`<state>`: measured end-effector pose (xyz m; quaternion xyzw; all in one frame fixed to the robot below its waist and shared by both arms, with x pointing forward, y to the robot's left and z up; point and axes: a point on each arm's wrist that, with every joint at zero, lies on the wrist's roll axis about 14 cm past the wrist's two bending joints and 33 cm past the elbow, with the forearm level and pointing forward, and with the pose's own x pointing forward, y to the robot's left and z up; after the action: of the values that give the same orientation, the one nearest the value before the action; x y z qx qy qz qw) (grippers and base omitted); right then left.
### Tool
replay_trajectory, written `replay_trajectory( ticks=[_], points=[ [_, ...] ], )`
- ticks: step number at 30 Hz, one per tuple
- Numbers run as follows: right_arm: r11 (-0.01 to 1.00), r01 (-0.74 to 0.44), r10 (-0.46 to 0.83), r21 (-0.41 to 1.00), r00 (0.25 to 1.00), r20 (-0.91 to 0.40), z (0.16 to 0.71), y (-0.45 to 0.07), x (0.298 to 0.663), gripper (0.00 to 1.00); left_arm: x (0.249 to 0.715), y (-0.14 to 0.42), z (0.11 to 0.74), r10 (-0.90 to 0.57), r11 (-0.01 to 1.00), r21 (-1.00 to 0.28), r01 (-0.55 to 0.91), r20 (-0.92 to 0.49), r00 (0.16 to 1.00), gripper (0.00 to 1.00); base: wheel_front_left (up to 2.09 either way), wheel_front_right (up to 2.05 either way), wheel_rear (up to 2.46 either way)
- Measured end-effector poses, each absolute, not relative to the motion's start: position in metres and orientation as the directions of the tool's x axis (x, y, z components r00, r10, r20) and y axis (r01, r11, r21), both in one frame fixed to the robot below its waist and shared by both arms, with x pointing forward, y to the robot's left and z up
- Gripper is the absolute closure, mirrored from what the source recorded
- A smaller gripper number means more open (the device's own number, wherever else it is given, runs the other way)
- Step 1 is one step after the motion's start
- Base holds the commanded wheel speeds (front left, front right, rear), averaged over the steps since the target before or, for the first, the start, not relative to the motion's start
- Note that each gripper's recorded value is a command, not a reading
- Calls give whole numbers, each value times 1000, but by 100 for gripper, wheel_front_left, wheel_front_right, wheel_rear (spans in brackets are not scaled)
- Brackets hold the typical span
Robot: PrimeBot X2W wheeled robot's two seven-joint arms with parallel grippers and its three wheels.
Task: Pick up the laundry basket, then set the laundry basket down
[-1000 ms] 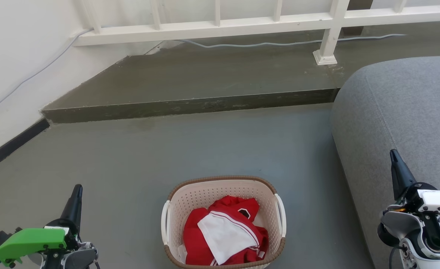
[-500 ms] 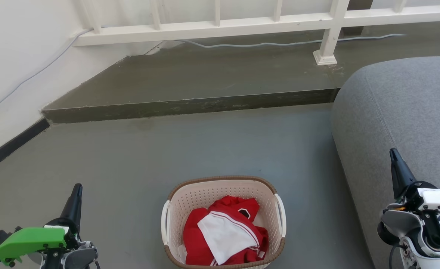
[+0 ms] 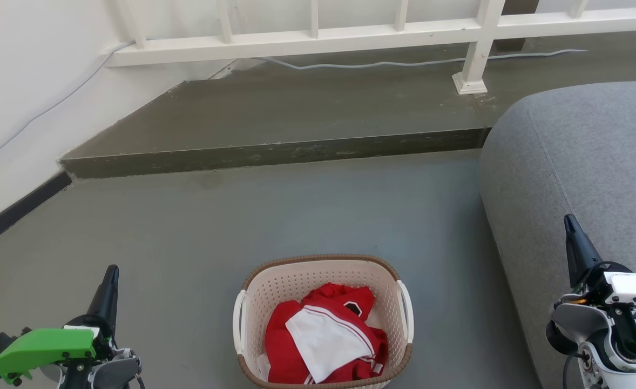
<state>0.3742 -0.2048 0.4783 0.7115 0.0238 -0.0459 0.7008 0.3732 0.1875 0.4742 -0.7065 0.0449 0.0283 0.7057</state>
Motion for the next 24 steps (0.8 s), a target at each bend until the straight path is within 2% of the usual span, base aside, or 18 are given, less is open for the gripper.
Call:
replay_trajectory(
  ticks=[24],
  points=[
    [-18, 102, -33, 995, 994, -102, 477, -206, 374, 100, 374, 186, 474, -30, -2, -995, -103, -103, 994, 100, 0, 0, 0]
  ],
)
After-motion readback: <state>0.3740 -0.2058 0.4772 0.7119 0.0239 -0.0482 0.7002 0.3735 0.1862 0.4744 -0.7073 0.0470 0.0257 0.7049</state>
